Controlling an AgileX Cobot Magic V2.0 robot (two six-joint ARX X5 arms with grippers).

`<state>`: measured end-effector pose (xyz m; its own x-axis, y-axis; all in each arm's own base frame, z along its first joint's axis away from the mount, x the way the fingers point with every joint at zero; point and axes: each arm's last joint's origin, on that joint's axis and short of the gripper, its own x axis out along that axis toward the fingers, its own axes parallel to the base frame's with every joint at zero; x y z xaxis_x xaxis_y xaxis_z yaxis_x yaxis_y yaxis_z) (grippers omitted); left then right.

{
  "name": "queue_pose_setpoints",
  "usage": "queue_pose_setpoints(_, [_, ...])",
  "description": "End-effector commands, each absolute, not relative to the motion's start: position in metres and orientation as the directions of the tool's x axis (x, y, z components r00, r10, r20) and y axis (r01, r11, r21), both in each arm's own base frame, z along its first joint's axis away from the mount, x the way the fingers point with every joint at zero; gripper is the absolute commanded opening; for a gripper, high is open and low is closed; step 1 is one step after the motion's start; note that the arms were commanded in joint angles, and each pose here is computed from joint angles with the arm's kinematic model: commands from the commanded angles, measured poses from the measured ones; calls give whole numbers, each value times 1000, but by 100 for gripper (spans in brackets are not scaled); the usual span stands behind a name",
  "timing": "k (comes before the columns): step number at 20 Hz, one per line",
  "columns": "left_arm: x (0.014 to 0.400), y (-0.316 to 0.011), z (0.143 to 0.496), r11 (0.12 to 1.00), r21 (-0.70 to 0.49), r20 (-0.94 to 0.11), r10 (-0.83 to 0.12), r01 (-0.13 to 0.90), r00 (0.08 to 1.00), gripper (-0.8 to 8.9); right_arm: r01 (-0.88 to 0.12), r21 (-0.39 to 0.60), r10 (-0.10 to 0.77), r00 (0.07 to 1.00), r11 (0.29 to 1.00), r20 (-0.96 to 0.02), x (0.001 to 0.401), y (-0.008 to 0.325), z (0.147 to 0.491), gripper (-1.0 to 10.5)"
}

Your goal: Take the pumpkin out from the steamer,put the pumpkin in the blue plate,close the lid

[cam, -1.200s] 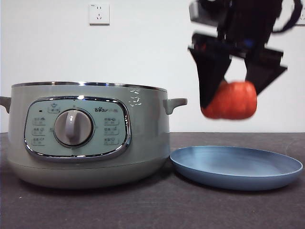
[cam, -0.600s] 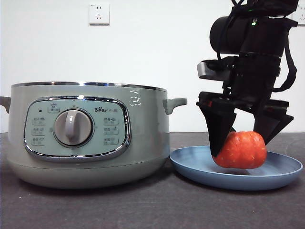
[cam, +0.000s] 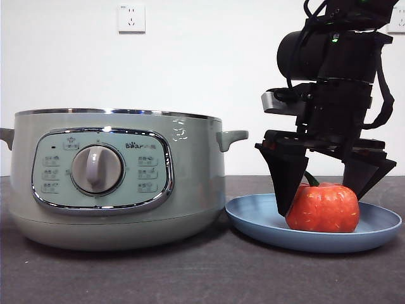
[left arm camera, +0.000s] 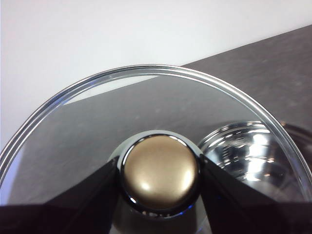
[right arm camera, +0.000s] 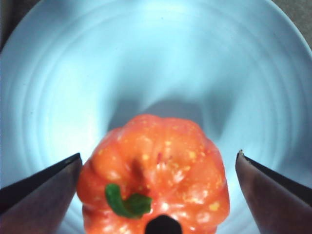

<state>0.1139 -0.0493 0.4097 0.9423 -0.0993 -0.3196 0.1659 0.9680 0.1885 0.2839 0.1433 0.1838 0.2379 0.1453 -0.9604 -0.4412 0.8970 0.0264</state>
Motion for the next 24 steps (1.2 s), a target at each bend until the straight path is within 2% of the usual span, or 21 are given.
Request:
queue_pose_setpoints(1, [111,-49,425,971,150,-218,-152,187,964,-9,-430,34,163,268,902,-950,277,141,197,537])
queue_pose_setpoints(4, [121,-56,423,959,138,-234,-210,246,949,-9,-429,36,199,340,903,-919,267,136,225,536])
queue_pose_setpoints(13, [190,-101,389,879,72,-414,-403,471,816,-9,-421,37,310,603,906,-735,218,106,312,535])
queue_pose_setpoints(15, [205,-110,379,866,45,-449,-428,499,784,-9,-414,29,313,639,910,-702,209,101,322,535])
queue_pose_setpoints(18, [225,-122,362,847,20,-506,-450,532,736,-9,-367,-7,268,692,930,-670,198,92,333,535])
queue_pose_setpoints(24, [250,-137,333,831,-11,-596,-453,557,663,-9,-345,-11,253,709,939,-659,193,85,337,535])
